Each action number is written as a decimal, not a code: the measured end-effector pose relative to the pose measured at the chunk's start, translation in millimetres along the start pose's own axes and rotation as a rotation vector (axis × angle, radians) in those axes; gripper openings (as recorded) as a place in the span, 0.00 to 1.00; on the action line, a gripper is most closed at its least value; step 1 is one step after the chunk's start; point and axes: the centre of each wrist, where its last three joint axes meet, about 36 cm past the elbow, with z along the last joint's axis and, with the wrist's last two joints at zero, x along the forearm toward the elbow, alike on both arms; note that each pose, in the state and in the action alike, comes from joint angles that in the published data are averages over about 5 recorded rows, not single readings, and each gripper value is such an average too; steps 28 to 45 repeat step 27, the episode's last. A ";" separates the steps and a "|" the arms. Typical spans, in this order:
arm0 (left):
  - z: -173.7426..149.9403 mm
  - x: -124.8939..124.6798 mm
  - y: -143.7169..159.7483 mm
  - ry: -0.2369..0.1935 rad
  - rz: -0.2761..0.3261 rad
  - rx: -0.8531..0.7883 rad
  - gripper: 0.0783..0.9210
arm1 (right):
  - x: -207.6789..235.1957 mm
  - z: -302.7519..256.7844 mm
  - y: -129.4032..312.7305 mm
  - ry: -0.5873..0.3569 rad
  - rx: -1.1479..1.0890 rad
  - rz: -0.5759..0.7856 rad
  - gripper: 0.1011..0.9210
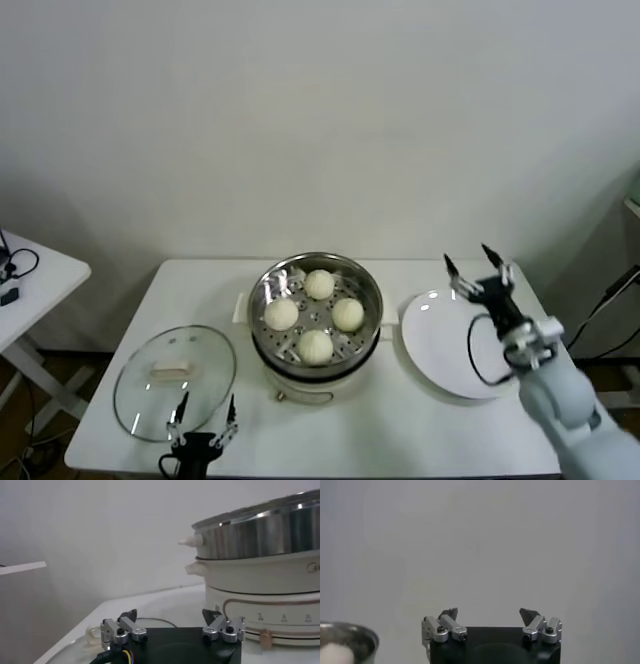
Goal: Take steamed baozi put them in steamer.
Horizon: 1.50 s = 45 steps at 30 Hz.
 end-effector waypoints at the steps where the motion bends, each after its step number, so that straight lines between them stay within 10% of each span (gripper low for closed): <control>1: -0.2 0.2 0.3 -0.002 -0.001 0.000 0.88 | 14.3 12.6 3.5 0.006 -0.019 0.022 0.88; 15: -6.7 -0.4 -5.5 -0.024 0.002 0.015 0.88 | 150.8 100.7 51.2 0.040 -0.163 0.240 0.88; 45: -10.7 1.1 -6.3 -0.034 -0.007 0.022 0.88 | 172.0 109.4 66.6 0.014 -0.185 0.294 0.88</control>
